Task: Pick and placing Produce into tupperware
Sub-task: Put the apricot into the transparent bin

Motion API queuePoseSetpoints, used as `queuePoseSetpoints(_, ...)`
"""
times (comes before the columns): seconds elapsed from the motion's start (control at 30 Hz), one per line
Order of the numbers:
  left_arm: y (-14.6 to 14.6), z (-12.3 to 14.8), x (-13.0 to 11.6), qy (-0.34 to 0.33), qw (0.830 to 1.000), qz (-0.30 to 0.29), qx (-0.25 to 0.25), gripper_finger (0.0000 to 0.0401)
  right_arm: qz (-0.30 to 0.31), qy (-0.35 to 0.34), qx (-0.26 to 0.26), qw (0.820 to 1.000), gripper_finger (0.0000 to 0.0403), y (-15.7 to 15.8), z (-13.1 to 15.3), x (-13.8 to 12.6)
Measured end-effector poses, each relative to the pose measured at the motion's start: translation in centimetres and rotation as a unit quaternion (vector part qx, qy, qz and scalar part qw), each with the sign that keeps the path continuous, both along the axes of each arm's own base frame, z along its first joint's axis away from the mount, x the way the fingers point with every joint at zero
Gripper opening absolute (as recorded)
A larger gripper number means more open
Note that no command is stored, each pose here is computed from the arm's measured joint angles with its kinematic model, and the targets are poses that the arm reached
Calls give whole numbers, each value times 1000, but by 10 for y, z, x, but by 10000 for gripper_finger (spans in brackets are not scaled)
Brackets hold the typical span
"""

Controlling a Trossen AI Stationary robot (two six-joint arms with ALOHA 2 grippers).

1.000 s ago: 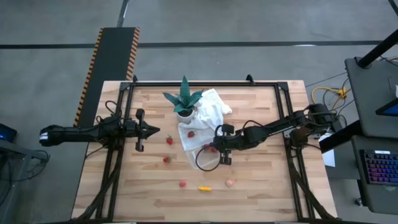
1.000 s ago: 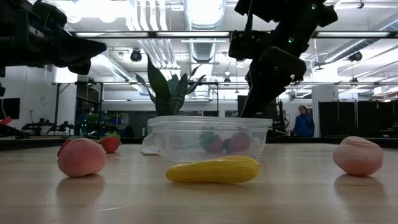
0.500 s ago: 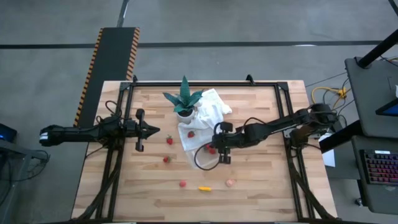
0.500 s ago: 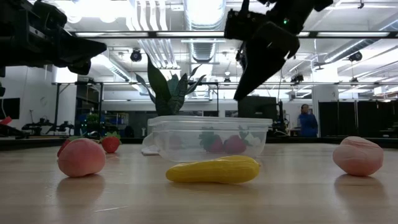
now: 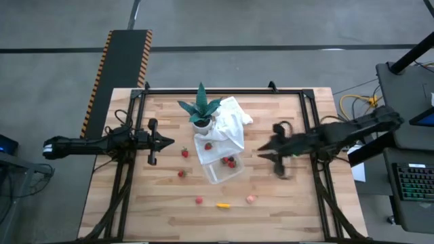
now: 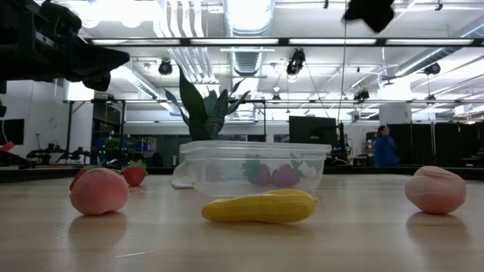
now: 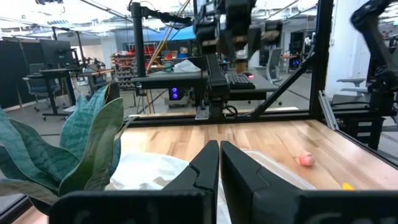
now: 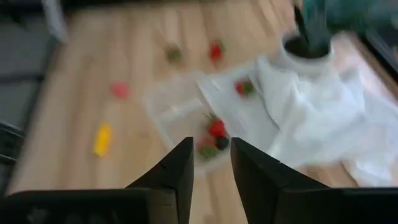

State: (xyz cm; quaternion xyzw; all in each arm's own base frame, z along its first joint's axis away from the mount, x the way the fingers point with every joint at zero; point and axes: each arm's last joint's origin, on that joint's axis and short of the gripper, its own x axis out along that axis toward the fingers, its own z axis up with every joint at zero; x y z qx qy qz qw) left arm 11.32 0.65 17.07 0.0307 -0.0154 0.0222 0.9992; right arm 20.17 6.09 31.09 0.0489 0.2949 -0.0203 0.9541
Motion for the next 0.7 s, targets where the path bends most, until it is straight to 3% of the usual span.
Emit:
queuePoseSetpoints(0.17,0,0,0,0,1000,0,0,0,112,-156,11,981,102,26,5,-31)
queuePoseSetpoints(0.27,0,0,0,-1,1000,0,0,0,165,-204,-7,965,99,40,-2,-43)
queuePoseSetpoints(0.5,0,0,0,-2,1000,0,0,0,149,-144,-42,978,94,59,-38,-43)
queuePoseSetpoints(0.7,0,0,0,-2,1000,0,-1,0,168,-90,-47,981,128,81,-52,-20)
